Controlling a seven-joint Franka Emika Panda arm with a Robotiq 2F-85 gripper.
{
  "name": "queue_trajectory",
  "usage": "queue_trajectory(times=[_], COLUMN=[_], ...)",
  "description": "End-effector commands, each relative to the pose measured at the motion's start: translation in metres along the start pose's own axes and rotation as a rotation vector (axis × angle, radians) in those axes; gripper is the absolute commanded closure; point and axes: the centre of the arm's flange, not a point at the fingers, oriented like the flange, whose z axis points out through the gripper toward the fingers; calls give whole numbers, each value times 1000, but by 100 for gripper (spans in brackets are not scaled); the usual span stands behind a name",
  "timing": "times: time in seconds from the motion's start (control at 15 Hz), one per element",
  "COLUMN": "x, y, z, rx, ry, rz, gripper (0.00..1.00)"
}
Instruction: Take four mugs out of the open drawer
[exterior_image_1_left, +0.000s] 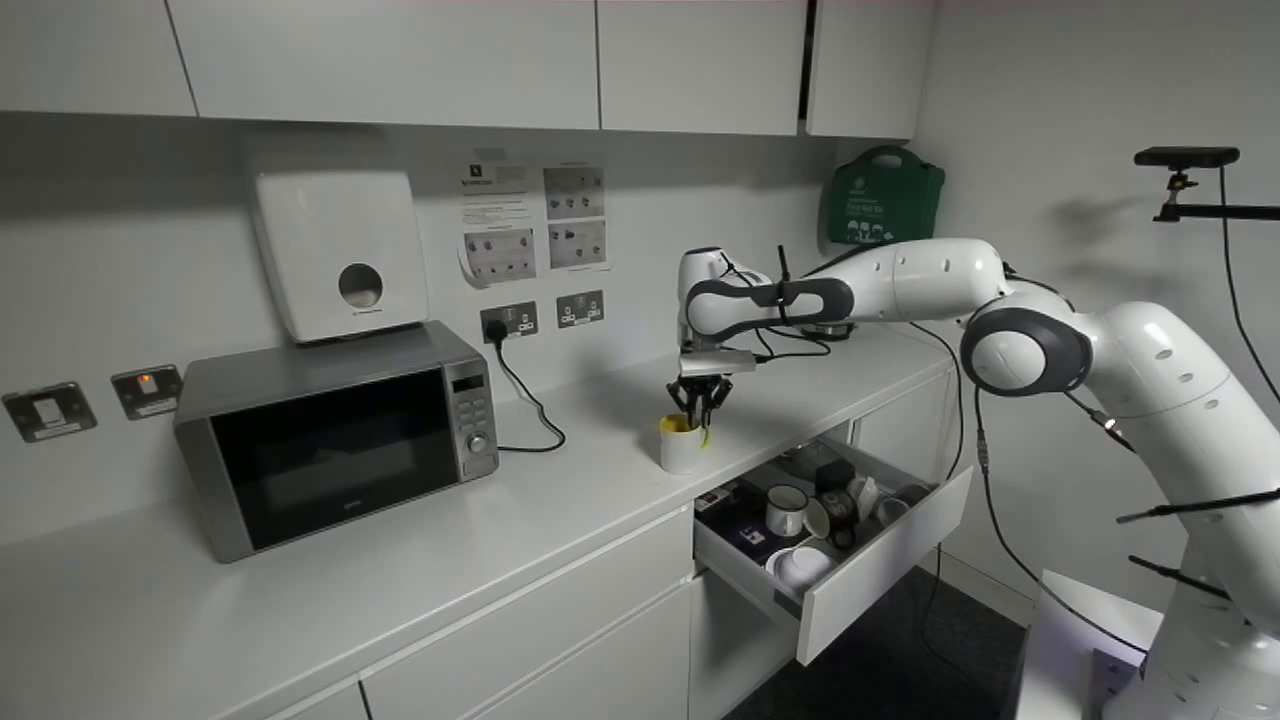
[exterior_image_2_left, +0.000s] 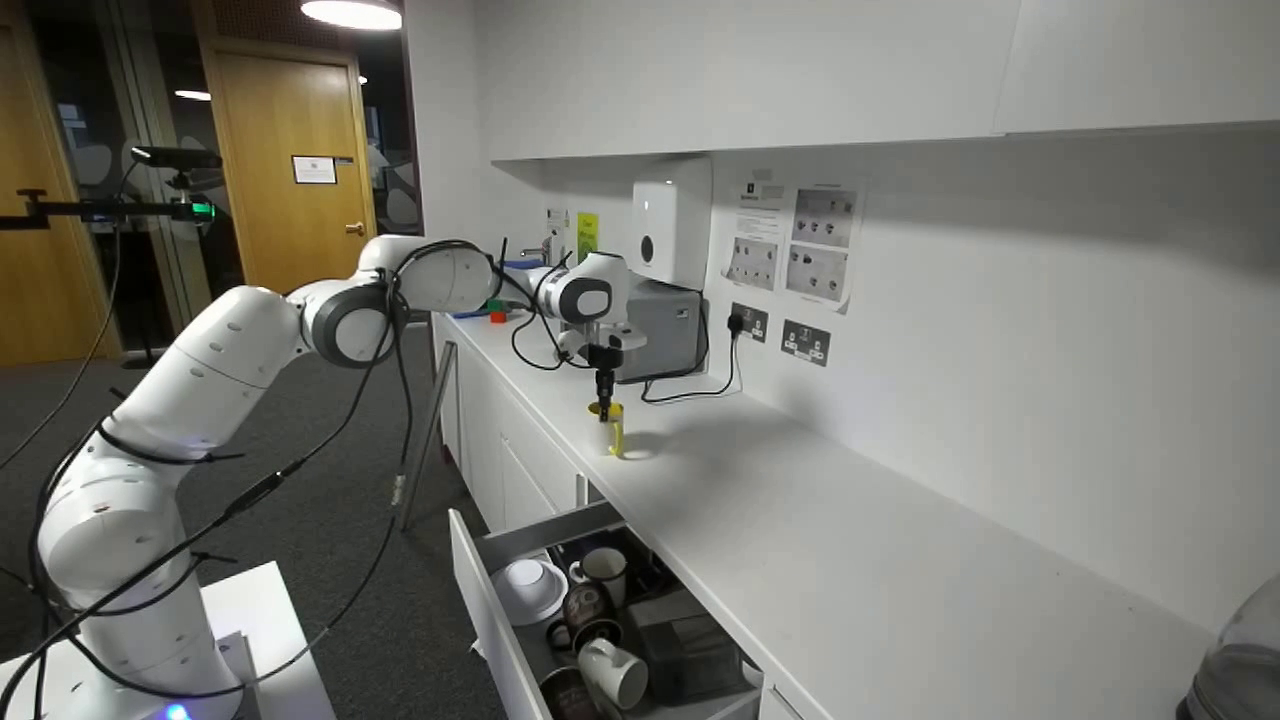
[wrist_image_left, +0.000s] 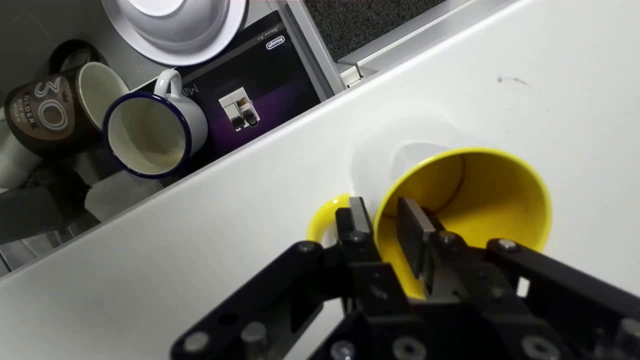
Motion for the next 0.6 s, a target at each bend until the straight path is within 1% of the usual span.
queue_trajectory(times=[0.0, 0.2, 0.4, 0.53], x=[12, 12, 7, 0], y=[-7, -4, 5, 15], z=[-16, -21, -34, -46], rx=[0, -3, 0, 9], ry=[-16, -16, 0, 18], rz=[-13, -11, -10, -14], gripper=[45, 22, 1, 0])
